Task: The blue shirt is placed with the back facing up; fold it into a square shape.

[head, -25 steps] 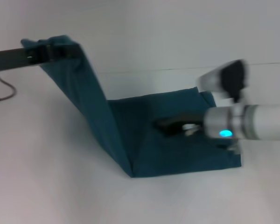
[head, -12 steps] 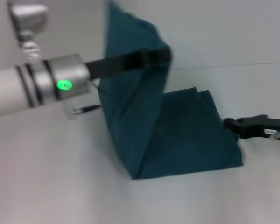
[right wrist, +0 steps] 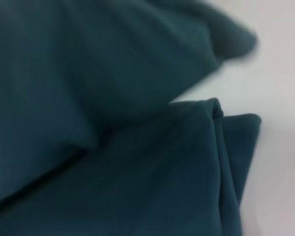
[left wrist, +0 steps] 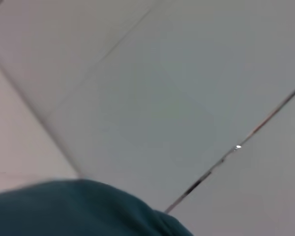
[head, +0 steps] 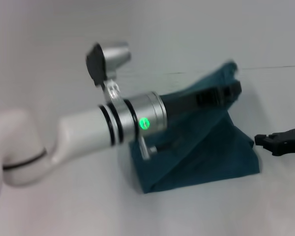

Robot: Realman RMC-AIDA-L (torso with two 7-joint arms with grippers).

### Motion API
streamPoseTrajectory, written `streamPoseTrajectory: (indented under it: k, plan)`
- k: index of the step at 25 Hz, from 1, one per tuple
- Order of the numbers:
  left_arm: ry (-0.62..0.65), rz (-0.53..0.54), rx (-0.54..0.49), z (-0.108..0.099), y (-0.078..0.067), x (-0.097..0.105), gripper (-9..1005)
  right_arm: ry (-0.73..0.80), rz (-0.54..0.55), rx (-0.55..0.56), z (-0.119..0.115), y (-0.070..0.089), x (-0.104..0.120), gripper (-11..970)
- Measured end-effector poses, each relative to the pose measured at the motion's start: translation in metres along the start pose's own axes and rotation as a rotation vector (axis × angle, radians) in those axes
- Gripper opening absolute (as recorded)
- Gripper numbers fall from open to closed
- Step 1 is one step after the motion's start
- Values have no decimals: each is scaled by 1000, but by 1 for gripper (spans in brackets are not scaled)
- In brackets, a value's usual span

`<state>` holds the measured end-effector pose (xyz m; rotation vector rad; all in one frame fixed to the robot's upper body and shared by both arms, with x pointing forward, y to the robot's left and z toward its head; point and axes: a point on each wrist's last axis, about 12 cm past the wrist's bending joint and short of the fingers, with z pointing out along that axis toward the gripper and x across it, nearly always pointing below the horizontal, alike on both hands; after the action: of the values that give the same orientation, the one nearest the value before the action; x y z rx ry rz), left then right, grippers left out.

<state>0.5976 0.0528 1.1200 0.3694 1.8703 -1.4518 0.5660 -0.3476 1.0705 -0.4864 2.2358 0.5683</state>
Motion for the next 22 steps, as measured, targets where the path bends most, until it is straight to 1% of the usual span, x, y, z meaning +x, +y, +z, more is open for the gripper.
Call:
streamPoseTrajectory:
  k: [1,3,7,9,12,15,20,22]
  plan:
    - [-8,-17,-17,1,1,6,110,11,-11,0,2,1,-1,81]
    - [-3,-56,-71,4,4,26,113,31,-34,3,6,2,-4,83]
    - [24,-101,-129,6,6,47,119,52,-65,-8,14,8,-9,87]
    - [38,-105,-127,7,4,51,121,55,-72,-11,16,9,-10,88]
    - [42,-109,-111,8,2,53,126,55,-55,-8,14,7,-11,91]
    - [41,-110,-70,9,-3,52,130,34,-11,27,4,-3,-10,94]
    - [20,-82,46,7,-14,45,316,-23,68,99,-20,-25,-5,99]
    - [7,-59,67,4,-15,42,473,-42,101,118,-31,-32,-5,101]
